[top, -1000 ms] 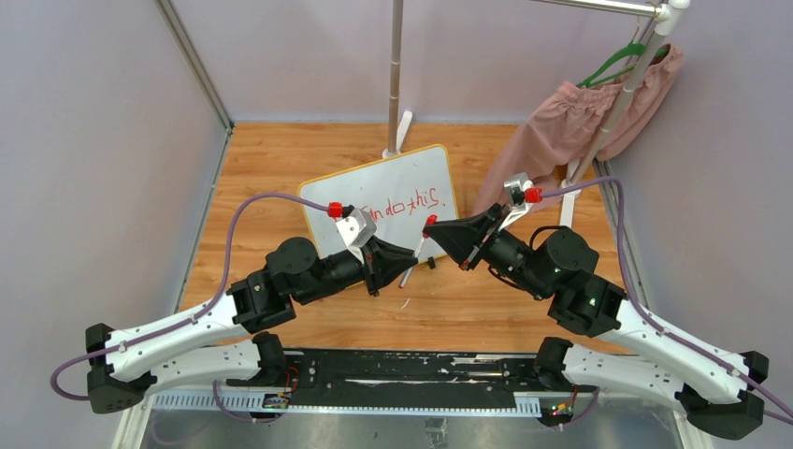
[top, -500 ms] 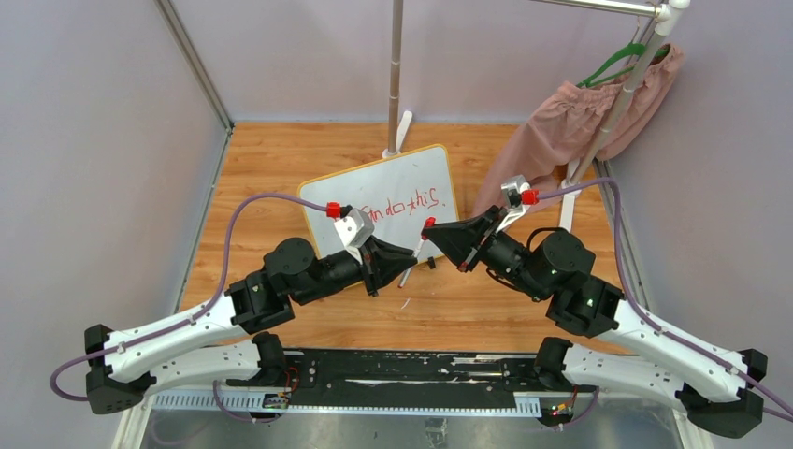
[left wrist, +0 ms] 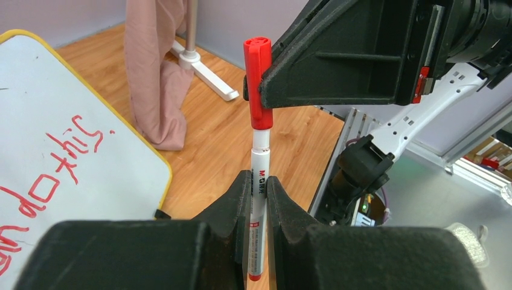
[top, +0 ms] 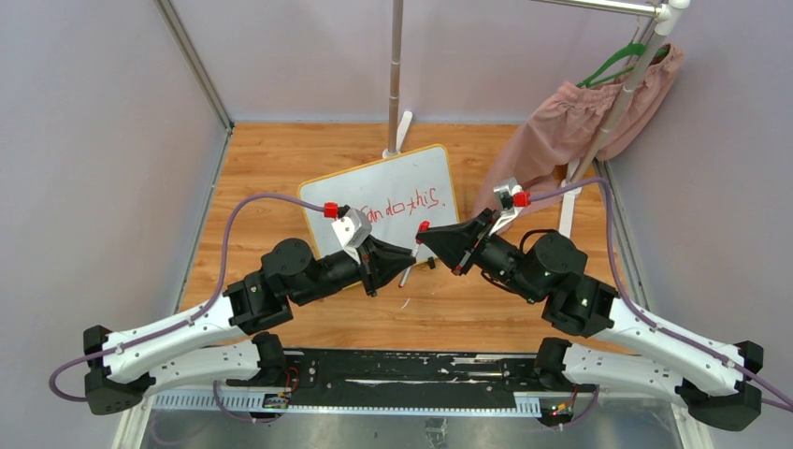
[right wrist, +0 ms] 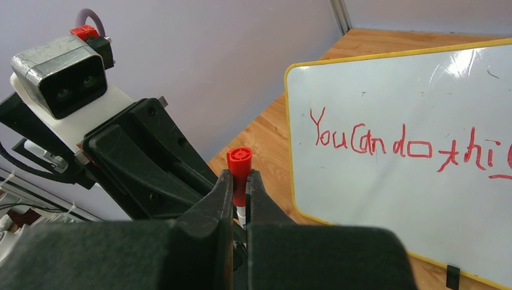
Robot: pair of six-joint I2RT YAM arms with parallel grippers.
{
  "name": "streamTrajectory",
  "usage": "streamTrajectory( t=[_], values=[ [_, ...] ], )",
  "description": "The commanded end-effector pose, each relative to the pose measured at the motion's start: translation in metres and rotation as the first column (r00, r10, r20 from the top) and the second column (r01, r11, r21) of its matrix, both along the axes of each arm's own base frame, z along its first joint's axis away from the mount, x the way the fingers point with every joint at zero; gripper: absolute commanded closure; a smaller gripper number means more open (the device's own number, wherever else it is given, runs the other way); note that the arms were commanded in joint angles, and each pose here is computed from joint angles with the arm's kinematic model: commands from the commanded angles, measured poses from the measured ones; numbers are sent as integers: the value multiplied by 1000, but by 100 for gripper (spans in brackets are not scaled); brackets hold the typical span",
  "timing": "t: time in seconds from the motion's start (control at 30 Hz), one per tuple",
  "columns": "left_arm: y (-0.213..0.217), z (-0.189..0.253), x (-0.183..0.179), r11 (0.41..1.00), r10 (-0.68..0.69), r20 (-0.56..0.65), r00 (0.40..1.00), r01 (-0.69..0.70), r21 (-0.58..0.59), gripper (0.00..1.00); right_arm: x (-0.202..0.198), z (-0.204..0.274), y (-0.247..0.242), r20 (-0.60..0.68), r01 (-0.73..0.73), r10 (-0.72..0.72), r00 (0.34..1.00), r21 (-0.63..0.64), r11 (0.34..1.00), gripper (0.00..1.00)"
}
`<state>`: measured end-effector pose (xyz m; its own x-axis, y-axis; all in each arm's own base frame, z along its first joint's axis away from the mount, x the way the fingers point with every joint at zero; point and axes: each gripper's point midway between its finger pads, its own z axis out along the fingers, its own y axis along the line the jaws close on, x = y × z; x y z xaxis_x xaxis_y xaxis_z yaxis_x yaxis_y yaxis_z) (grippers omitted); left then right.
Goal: Write a sentence on the whiteboard
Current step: Close the whiteboard marker at the center of the board.
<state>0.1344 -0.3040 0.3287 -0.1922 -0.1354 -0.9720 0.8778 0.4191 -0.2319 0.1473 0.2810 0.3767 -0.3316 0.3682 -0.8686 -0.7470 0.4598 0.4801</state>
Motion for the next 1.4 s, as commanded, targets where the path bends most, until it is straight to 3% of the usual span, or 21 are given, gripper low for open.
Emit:
streamTrajectory(
  t=[0.0, 0.27, 1.37],
  values=[
    [10, 42, 6, 991, 59, 66, 996, -51, -123, 100, -10, -18, 7, -36, -38, 37, 999, -23, 999, 100],
    [19, 58, 10, 974, 107, 73, 992, -90, -207, 100, -13, -42, 15, -51, -35, 30, 998, -81, 996, 100],
    [47, 102, 21, 918, 249, 154, 956, -183, -350, 100, -47, -110, 71, -205, -155, 115, 972, -190, 969, 100]
  ],
)
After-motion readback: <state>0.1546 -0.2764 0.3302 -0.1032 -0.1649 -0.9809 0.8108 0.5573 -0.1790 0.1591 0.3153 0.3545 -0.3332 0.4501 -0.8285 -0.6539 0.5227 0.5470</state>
